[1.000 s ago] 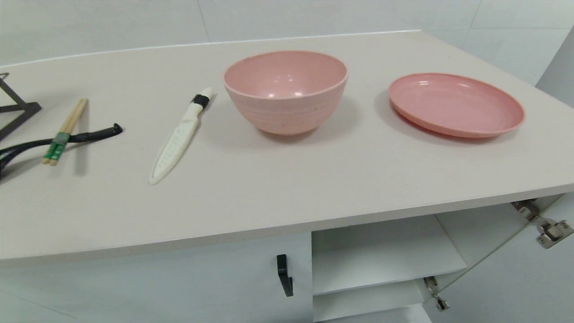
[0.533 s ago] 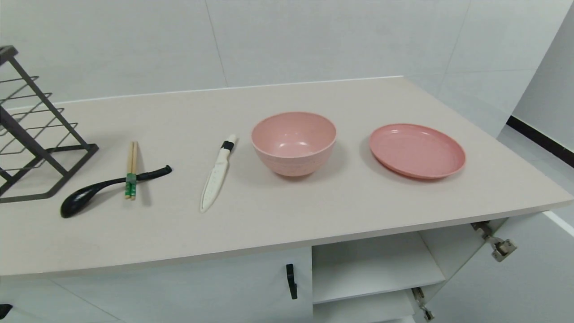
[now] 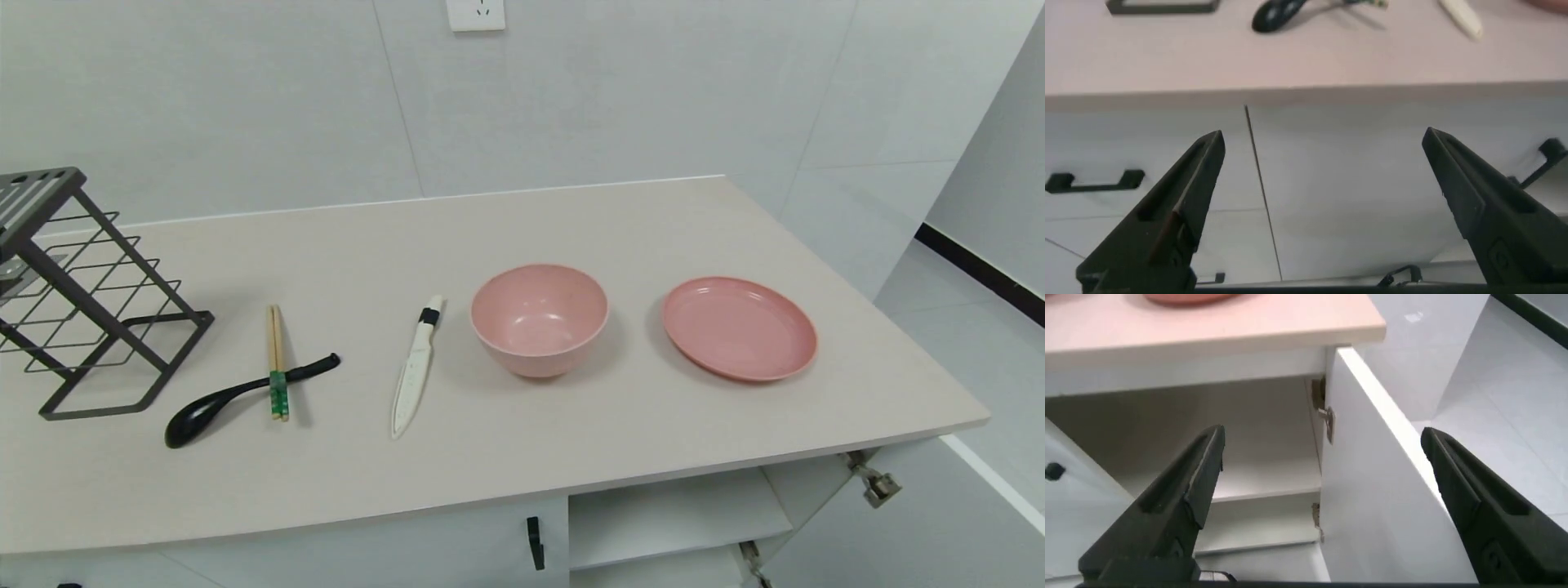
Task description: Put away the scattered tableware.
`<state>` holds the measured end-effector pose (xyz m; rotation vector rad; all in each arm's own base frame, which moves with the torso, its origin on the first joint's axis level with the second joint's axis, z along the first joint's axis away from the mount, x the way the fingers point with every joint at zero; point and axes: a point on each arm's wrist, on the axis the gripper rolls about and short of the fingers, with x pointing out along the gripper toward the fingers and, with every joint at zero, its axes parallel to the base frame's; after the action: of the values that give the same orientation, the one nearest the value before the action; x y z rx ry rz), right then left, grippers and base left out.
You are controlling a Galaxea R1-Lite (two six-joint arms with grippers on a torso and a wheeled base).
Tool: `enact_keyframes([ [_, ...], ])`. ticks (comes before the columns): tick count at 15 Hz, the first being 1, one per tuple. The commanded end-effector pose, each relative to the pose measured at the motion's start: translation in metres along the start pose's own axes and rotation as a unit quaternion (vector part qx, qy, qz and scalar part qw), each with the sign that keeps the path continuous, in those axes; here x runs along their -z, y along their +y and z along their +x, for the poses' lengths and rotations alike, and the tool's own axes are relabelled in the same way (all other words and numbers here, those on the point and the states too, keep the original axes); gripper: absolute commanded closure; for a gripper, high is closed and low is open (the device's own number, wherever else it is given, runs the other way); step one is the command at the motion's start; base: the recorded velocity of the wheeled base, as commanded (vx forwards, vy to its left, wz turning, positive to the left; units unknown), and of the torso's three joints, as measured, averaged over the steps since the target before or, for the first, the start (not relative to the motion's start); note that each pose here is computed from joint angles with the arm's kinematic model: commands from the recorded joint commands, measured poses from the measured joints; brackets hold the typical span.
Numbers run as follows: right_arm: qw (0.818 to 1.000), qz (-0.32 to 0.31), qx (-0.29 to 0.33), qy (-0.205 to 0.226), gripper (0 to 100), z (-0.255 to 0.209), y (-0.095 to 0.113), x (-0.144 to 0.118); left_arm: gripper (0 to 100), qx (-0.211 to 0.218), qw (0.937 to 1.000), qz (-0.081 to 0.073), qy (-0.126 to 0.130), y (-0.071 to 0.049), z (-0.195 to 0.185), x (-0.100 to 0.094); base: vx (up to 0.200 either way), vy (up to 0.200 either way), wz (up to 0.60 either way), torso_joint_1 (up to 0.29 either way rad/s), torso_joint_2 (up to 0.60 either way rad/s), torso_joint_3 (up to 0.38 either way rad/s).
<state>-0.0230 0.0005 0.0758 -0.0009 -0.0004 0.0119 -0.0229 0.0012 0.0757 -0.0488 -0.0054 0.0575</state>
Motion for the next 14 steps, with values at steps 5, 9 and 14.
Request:
enact_keyframes([
  [5,1.0,0.0,0.0,0.0,0,0.0,0.0,0.0,0,0.0,1.0,0.0,0.0,0.0,0.0001,-0.0001,0.0,0.0,0.0,0.281,-0.53,-0.25],
  [9,1.0,0.0,0.001,0.0,0,0.0,0.0,0.0,0,0.0,1.0,0.0,0.0,0.0,0.0001,-0.0001,0.0,0.0,0.0,0.293,-0.56,-0.274],
  [14,1.0,-0.003,-0.002,0.0,0,0.0,0.0001,0.0,0,-0.001,1.0,0.0,0.0,0.0,0.0001,-0.0002,0.0,0.0,0.0,0.291,-0.55,-0.27],
])
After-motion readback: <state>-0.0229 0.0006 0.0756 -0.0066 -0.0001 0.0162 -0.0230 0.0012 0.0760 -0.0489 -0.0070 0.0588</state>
